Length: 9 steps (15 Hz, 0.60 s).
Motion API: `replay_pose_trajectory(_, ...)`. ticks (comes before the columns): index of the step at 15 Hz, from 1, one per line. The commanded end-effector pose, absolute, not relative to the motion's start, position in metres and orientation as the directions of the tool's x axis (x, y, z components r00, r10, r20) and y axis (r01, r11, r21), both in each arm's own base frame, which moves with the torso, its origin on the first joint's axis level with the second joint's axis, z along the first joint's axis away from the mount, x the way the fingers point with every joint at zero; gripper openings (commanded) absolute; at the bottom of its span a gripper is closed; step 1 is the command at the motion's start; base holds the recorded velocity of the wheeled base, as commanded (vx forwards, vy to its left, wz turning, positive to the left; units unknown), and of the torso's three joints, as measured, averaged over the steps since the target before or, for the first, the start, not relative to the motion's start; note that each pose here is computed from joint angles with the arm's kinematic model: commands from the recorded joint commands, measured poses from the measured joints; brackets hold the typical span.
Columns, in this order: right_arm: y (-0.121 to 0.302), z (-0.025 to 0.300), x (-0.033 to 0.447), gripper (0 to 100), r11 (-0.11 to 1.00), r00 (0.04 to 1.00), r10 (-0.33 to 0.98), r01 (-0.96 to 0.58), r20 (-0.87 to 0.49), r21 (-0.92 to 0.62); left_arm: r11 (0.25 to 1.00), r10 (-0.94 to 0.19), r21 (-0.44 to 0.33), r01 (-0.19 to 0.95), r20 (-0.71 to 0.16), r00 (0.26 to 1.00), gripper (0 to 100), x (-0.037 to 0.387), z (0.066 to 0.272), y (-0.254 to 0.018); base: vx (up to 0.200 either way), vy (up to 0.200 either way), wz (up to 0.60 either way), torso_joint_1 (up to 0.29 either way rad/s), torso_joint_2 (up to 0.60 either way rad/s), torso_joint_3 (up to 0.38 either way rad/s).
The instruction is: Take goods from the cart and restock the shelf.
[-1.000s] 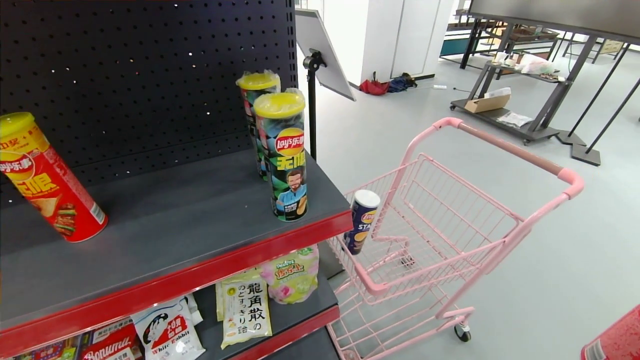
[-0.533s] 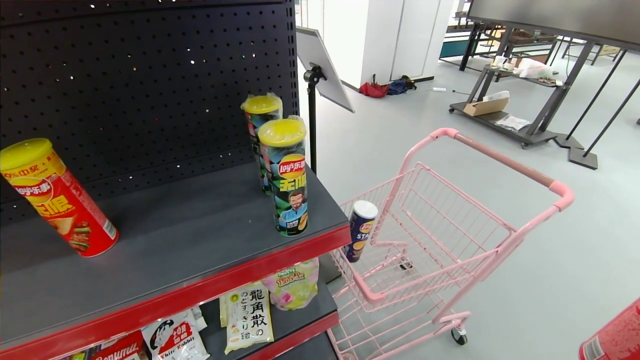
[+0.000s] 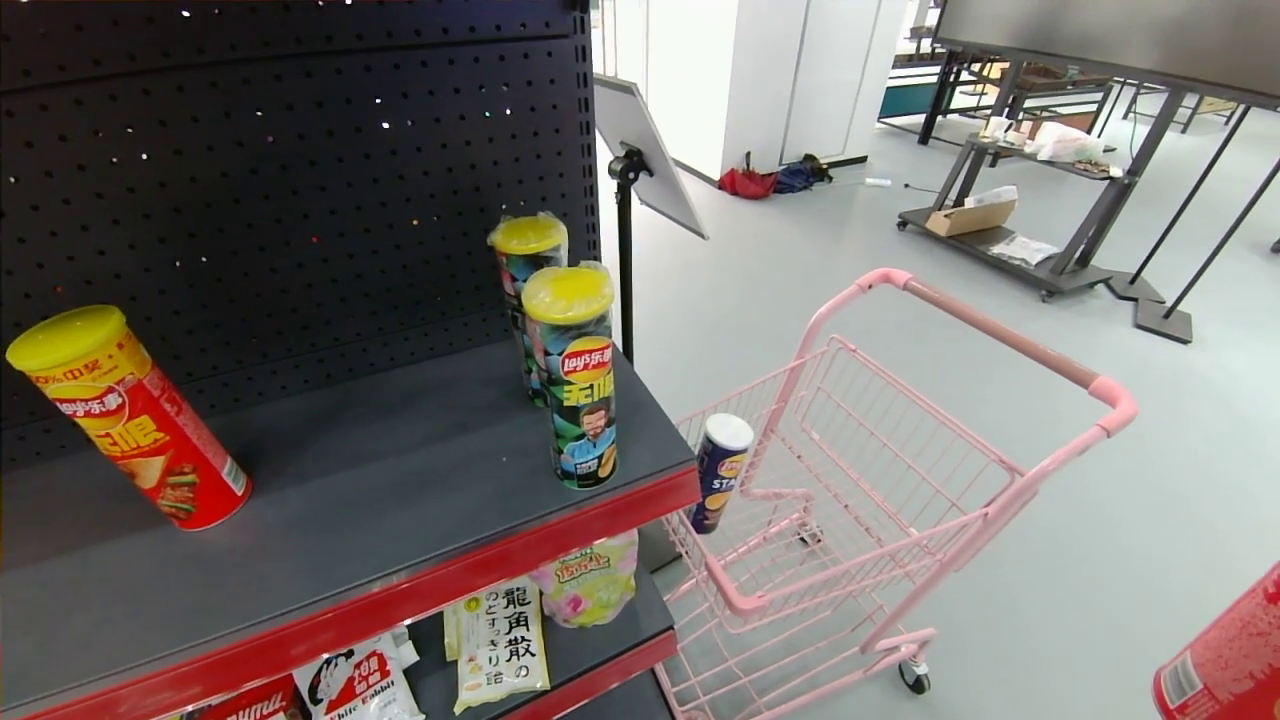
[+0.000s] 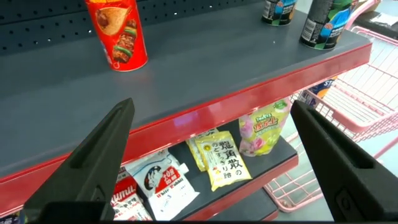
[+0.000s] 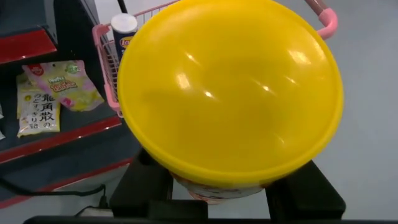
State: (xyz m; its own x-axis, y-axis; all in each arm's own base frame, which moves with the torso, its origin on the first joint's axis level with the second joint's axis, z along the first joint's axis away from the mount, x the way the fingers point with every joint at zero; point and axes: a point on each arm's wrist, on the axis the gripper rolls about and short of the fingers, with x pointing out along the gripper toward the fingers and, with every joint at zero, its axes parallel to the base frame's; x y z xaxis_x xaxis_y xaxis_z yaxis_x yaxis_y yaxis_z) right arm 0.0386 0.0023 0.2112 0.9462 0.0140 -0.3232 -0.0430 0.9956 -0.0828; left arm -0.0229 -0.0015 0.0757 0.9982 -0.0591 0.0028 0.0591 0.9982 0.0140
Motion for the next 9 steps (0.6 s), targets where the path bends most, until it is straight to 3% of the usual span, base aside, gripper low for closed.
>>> replay_pose_trajectory(1, 0.0025, 0.2088, 0.041, 0, 0.996, 0.94, 0.012, -0.043, -0.34, -0.084, 0.998, -0.058, 0.014, 0.058, 0.003, 0.998, 100, -0.0228, 0.0758, -0.0015, 0.0, 0.0, 0.6, 0.007, -0.01, -0.007)
replay_pose_trajectory(9, 0.0024, 0.1997, 0.039, 0, 0.995, 0.933, 0.015, -0.049, -0.358, -0.085, 0.998, -0.06, 0.014, 0.06, 0.003, 0.998, 100, -0.0228, 0.0758, -0.0015, 0.0, 0.0, 0.6, 0.003, 0.0, 0.0)
